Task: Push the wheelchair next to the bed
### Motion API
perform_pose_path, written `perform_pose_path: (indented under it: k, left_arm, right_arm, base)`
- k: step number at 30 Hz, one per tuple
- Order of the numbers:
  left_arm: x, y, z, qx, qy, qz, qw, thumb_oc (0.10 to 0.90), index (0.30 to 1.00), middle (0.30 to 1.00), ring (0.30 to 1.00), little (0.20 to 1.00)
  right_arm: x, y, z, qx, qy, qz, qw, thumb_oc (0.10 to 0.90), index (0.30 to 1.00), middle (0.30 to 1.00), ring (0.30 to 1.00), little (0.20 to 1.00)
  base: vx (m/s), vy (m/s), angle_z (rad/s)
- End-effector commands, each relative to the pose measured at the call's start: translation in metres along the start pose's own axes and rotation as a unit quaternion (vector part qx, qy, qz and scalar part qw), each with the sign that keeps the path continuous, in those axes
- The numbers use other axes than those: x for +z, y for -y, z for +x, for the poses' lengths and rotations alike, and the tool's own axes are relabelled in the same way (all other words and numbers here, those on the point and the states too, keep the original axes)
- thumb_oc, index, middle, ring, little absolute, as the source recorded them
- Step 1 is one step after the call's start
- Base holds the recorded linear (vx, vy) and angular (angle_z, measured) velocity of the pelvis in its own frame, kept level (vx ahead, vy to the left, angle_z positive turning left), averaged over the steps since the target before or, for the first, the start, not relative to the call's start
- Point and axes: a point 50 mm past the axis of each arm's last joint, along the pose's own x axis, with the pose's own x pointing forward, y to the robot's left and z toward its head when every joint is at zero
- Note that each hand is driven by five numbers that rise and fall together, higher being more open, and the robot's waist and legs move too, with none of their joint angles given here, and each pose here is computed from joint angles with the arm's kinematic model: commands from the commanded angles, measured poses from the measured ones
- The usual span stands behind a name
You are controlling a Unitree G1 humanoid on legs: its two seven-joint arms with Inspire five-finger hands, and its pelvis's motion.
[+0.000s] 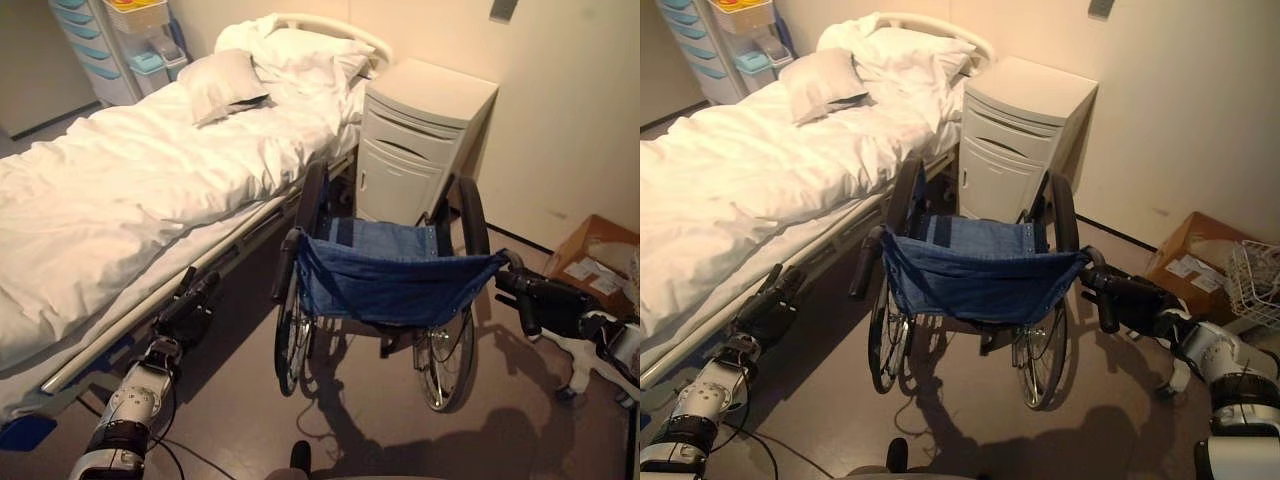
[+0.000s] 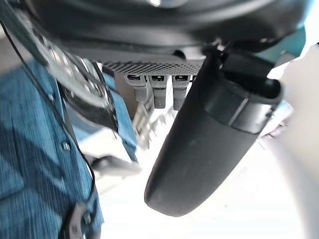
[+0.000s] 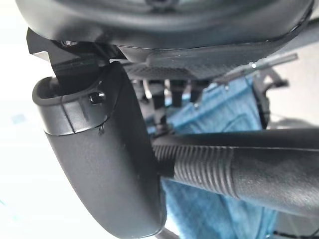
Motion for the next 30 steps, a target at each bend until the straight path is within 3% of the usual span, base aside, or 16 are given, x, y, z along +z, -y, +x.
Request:
perform_pose_path:
  k: [1, 6, 13, 16, 21, 26, 30]
  left_arm:
    - [-0.015, 0.009, 0.006, -0.072, 0.015, -0.087, 0.993, 0.8, 0.9, 0.9, 0.9, 0.9]
    - [-0.053, -0.022, -0.016, -0.016, -0.021, -0.132, 0.991, 0.8, 0.9, 0.9, 0.9, 0.9]
    - [-0.074, -0.038, -0.029, 0.033, -0.053, -0.157, 0.986, 0.8, 0.9, 0.9, 0.9, 0.9]
    - [-0.083, -0.043, -0.037, 0.036, -0.057, -0.195, 0.978, 0.8, 0.9, 0.9, 0.9, 0.9]
    - [-0.102, -0.04, -0.042, 0.021, -0.064, -0.273, 0.96, 0.8, 0.9, 0.9, 0.9, 0.9]
    - [-0.116, -0.034, -0.043, 0.013, -0.084, -0.296, 0.951, 0.8, 0.9, 0.9, 0.9, 0.9]
    - [-0.124, -0.033, -0.043, 0.012, -0.099, -0.285, 0.953, 0.8, 0.9, 0.9, 0.9, 0.9]
  right_arm:
    - [0.038, 0.014, -0.016, -0.03, 0.122, 0.081, 0.989, 0.8, 0.9, 0.9, 0.9, 0.9]
    - [0.036, 0.015, -0.018, -0.007, 0.147, 0.164, 0.976, 0.8, 0.9, 0.9, 0.9, 0.9]
    - [0.042, 0.026, -0.032, -0.009, 0.153, 0.187, 0.97, 0.8, 0.9, 0.9, 0.9, 0.9]
    - [0.048, 0.02, -0.037, 0.044, 0.162, 0.244, 0.955, 0.8, 0.9, 0.9, 0.9, 0.9]
    - [0.047, -0.007, -0.029, 0.178, 0.186, 0.406, 0.877, 0.8, 0.9, 0.9, 0.9, 0.9]
    - [0.021, -0.008, -0.018, 0.193, 0.189, 0.505, 0.82, 0.8, 0.9, 0.9, 0.9, 0.9]
    - [-0.019, 0.009, -0.014, 0.136, 0.175, 0.549, 0.806, 0.8, 0.9, 0.9, 0.9, 0.9]
  base:
    - [0.0, 0.0, 0.0]
    - [0.0, -0.017, -0.01]
    - [0.0, -0.011, 0.0]
    - [0.0, -0.004, -0.02]
    - [0.0, -0.012, -0.13]
    - [0.0, -0.006, -0.08]
    - [0.0, -0.004, -0.07]
